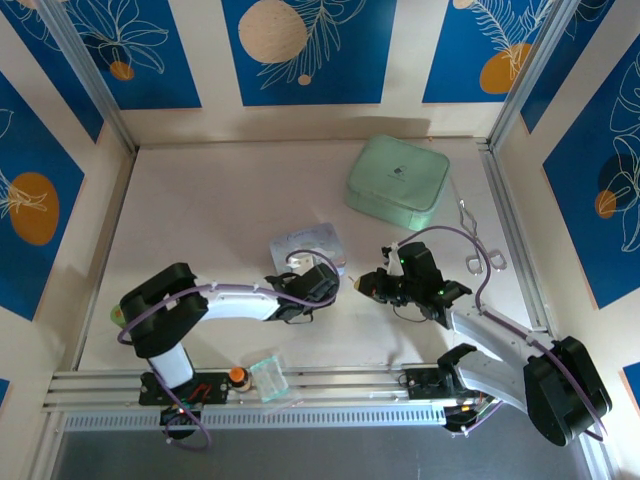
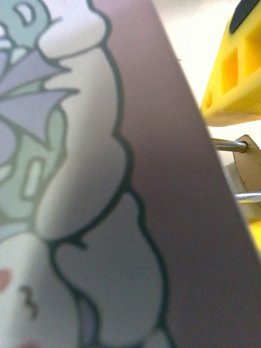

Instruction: Unlock a padlock with a key

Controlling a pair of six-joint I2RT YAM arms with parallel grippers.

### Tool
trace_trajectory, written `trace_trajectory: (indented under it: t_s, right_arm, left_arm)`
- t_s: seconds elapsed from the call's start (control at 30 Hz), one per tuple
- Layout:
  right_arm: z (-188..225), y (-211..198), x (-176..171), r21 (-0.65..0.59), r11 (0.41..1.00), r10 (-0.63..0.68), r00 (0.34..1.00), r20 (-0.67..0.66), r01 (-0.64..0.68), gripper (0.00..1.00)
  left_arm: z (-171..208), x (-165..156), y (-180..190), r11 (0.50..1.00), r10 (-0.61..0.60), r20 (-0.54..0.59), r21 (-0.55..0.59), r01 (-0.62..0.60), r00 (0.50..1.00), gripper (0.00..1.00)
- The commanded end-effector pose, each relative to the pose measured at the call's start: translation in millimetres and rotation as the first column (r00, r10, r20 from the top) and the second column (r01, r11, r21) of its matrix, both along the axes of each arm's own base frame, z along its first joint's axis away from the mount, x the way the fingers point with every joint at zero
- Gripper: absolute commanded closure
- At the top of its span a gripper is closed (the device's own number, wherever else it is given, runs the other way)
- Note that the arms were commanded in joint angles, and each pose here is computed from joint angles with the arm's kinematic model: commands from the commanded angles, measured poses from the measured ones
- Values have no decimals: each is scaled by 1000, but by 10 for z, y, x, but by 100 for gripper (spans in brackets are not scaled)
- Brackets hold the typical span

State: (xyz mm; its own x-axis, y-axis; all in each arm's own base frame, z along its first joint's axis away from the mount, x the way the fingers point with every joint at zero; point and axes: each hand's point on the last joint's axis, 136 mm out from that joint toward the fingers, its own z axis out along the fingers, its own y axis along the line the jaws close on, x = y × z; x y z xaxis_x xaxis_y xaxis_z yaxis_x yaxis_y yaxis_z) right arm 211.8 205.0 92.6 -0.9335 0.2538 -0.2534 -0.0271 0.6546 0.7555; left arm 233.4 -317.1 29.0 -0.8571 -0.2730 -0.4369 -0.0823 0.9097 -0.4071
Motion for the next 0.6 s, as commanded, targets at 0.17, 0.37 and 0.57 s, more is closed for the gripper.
trace_trajectory:
  t_s: [0.17, 0.37, 0.57]
  right_arm:
    - [-151, -11, -67, 4, 1000, 4, 999, -37, -4, 97]
    - [-173, 16, -104, 29, 999, 15, 999, -37, -14, 97]
    - [-269, 83, -191, 103, 995, 24, 994, -102, -14, 97]
  left_arm:
    - [-49, -13, -63, 1000, -3, -22, -7, 3, 1000, 73]
    - [-15, -5, -19, 999, 14, -2, -29, -14, 1000, 78]
    - [39, 25, 15, 997, 36, 23, -64, -34, 999, 86]
